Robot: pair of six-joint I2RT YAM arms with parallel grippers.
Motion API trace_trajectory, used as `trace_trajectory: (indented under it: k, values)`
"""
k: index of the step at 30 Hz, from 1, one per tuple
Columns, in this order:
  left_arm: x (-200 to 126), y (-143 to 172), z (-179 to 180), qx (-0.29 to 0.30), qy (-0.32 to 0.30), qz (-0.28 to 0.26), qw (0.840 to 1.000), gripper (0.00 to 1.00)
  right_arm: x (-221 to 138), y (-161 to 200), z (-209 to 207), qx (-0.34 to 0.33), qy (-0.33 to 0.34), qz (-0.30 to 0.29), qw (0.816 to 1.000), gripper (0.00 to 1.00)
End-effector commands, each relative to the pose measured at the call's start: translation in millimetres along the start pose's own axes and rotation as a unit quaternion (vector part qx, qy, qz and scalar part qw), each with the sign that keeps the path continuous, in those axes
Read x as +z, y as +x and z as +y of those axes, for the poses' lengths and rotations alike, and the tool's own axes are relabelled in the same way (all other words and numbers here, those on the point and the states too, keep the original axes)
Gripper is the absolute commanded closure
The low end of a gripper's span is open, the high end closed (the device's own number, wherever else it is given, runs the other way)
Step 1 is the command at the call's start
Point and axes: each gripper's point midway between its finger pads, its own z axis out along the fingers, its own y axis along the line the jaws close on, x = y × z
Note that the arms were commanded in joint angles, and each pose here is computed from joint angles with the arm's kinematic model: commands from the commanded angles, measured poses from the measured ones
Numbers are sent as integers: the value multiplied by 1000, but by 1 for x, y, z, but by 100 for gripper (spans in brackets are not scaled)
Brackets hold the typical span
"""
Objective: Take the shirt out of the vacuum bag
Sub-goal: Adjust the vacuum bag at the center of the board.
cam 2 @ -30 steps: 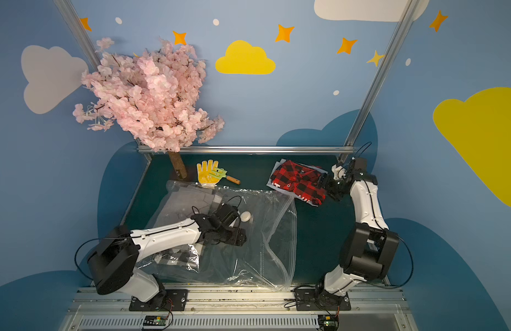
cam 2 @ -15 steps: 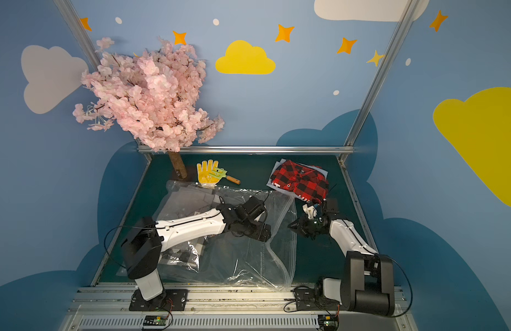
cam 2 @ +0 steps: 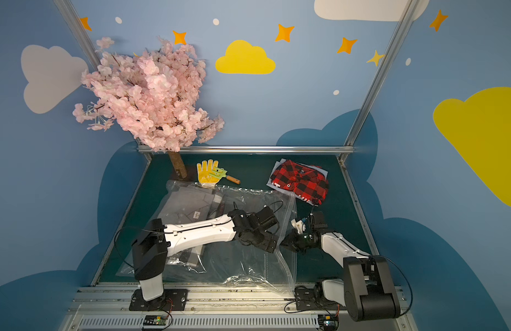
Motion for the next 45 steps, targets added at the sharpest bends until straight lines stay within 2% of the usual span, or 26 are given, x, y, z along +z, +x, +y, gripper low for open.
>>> trace_trajectory:
  k: [1, 4, 6, 12, 16, 23, 30, 33, 36, 38, 42, 45]
  values:
    - [-12, -1, -11, -6, 14, -5, 1000, 3, 2, 6, -1, -4, 0, -3, 1000, 90]
    - [-14, -2, -9, -16, 4, -13, 1000, 3, 3, 15, -5, -1, 1, -4, 1000, 89]
    - [-24, -6, 7, -43, -21, -30, 998, 4, 5, 19, -4, -1, -7, -5, 1000, 88]
    - [-78, -13, 92, -133, -57, -94, 985, 3, 19, 20, 10, -24, -41, -1, 999, 78]
    - [-120, 1, 167, -201, -84, -138, 966, 2, 33, 16, 19, -40, -50, 12, 998, 75]
    - [-174, 54, 290, -334, -145, -149, 919, 1, 59, 15, 32, -59, -70, 29, 995, 68]
    - [-164, 94, 389, -483, -110, -109, 862, 0, 77, 17, 31, -59, -74, 54, 994, 68]
    - [-161, 95, 421, -524, -64, -122, 841, 0, 80, 18, 31, -60, -74, 61, 994, 68]
    - [-160, 90, 441, -547, -22, -131, 827, 0, 82, 18, 31, -63, -70, 65, 993, 68]
    - [-156, 85, 451, -551, -2, -127, 825, 0, 83, 17, 31, -65, -68, 68, 993, 68]
    - [-149, 79, 471, -543, -7, -115, 832, 0, 87, 16, 33, -71, -64, 76, 993, 67]
    - [-143, 72, 486, -540, -9, -126, 832, 0, 91, 16, 34, -76, -62, 85, 992, 67]
